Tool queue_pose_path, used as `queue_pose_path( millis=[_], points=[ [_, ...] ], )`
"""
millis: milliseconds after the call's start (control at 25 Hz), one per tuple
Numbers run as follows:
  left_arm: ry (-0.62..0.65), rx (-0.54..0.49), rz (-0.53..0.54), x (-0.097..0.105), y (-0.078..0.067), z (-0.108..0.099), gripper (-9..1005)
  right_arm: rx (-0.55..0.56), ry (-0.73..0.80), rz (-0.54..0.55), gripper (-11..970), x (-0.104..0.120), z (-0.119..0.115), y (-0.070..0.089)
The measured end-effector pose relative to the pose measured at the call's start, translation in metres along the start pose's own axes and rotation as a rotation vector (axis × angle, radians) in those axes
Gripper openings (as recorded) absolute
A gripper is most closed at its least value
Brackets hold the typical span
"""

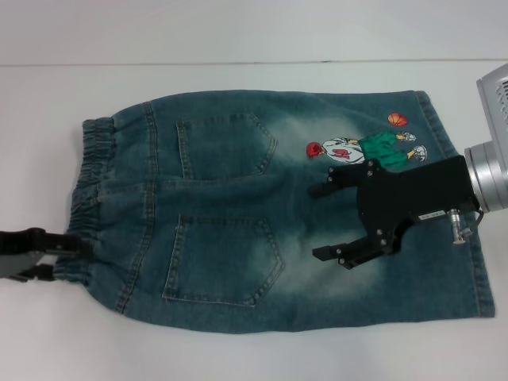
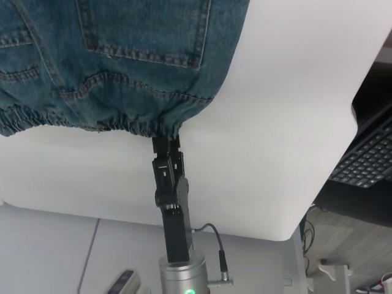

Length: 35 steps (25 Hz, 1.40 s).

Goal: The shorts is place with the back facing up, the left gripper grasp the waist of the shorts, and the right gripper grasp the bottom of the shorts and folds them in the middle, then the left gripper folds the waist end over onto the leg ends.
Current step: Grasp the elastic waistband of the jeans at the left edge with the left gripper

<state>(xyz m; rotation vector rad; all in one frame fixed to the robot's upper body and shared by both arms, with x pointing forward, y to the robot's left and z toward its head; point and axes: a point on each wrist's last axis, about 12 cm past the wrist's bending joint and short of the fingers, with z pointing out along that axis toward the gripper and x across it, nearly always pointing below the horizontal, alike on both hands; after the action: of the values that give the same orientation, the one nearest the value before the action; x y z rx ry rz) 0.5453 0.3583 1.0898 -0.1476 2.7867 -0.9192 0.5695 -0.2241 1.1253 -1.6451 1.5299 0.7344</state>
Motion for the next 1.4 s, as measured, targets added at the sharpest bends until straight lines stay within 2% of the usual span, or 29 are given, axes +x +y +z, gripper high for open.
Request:
queue_pose_path(
  millis=[560,1200,1400],
  points=[
    [0.018,0.03,0.036,-0.008,-0.017,0.01,902,0.014,0.007,0.001,890,0.003,0.001,-0.001],
    [-0.005,-0.002,0.074,-0.011,-0.014,0.01,736,0.022,0.005,0.008,889,0.004,0.0,0.0],
    [-0.01,-0.009,0.072,-0.01,-0.012,0.01,502,0.022,0.004,0.008,888,0.004,0.0,0.0]
  ],
)
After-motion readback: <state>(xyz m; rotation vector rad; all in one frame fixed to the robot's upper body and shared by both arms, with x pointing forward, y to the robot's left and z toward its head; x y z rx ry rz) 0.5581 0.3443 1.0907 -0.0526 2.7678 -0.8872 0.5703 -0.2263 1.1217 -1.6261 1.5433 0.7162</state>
